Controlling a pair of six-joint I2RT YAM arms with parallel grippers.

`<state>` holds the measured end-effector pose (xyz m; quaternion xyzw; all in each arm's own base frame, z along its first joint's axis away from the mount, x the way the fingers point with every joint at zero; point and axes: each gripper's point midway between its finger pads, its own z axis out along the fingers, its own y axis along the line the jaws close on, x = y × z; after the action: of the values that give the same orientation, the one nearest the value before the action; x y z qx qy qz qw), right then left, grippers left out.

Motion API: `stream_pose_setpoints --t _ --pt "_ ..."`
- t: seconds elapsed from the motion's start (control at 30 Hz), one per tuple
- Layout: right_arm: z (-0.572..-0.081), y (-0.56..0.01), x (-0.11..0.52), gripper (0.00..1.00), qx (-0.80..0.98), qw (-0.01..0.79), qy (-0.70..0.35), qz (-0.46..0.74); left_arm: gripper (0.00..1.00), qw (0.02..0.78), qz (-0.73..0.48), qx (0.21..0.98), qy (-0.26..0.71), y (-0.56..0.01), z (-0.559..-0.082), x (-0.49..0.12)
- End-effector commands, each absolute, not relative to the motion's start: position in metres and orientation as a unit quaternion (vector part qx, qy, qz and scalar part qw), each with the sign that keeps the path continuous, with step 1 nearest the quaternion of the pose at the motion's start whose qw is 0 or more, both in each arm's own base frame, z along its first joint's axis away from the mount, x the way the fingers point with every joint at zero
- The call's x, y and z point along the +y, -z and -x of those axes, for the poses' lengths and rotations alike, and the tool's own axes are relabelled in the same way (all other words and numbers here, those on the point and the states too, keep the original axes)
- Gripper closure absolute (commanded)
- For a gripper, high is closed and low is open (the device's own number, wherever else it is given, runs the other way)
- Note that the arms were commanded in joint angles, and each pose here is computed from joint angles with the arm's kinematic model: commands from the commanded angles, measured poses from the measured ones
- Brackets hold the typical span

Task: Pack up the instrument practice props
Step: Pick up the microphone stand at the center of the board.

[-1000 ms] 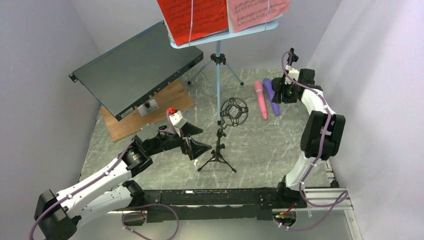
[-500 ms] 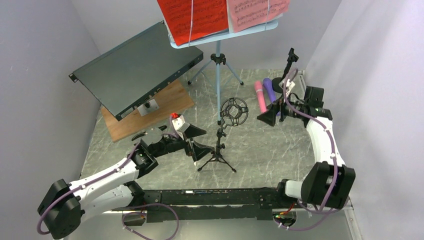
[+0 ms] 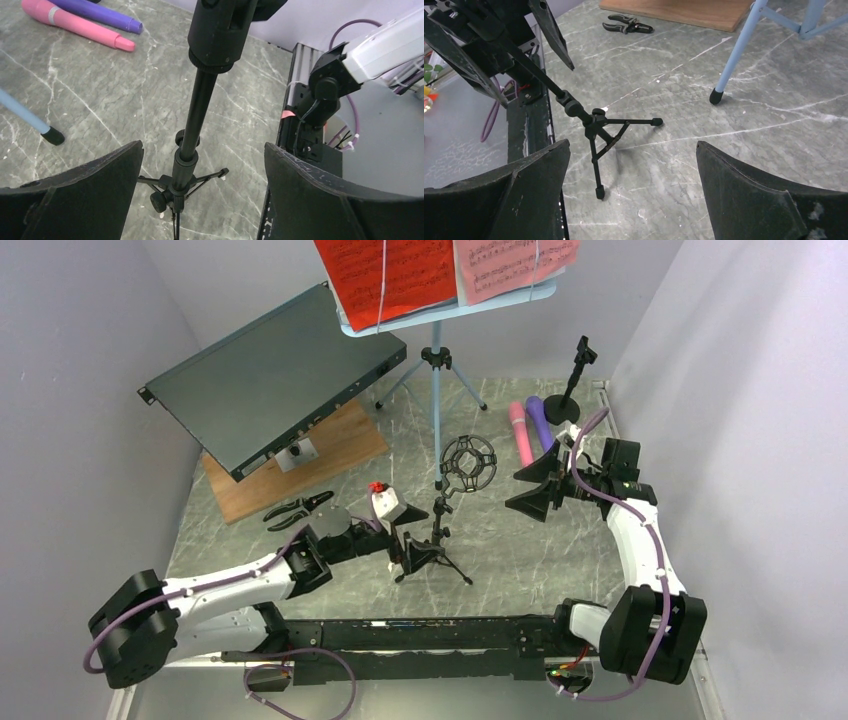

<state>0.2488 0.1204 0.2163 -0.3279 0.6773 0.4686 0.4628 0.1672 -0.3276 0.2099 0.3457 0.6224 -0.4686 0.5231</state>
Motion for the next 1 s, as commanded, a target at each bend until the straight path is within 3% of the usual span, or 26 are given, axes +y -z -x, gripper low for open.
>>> stream_pose_setpoints --t 0.0,0.3,0.53,0.67,0.73,0.83,0.97 --pt "-0.250 -0.224 0.122 0.00 0.647 0.484 -0.470 0.355 0.06 0.578 -0.339 0.603 0.434 -0.226 -0.184 -0.335" --pt "-0.252 -0.218 0.122 0.00 0.655 0.475 -0.476 0.345 0.31 0.586 -0.324 0.614 0.418 -0.226 -0.194 -0.347" --pt "-0.251 -0.212 0.129 0.01 0.657 0.460 -0.486 0.347 0.37 0.589 -0.320 0.605 0.430 -0.235 -0.192 -0.353" --pt "-0.250 -0.210 0.133 0.01 0.658 0.453 -0.490 0.350 0.56 0.587 -0.324 0.607 0.427 -0.236 -0.193 -0.356" --pt "-0.249 -0.210 0.136 0.01 0.657 0.449 -0.495 0.349 0.78 0.586 -0.323 0.611 0.423 -0.235 -0.195 -0.357" --pt "-0.246 -0.208 0.145 0.01 0.656 0.428 -0.524 0.334 0.96 0.595 -0.327 0.604 0.418 -0.241 -0.197 -0.358" --pt "-0.238 -0.204 0.170 0.01 0.660 0.385 -0.559 0.322 1.00 0.616 -0.342 0.585 0.403 -0.257 -0.202 -0.362"
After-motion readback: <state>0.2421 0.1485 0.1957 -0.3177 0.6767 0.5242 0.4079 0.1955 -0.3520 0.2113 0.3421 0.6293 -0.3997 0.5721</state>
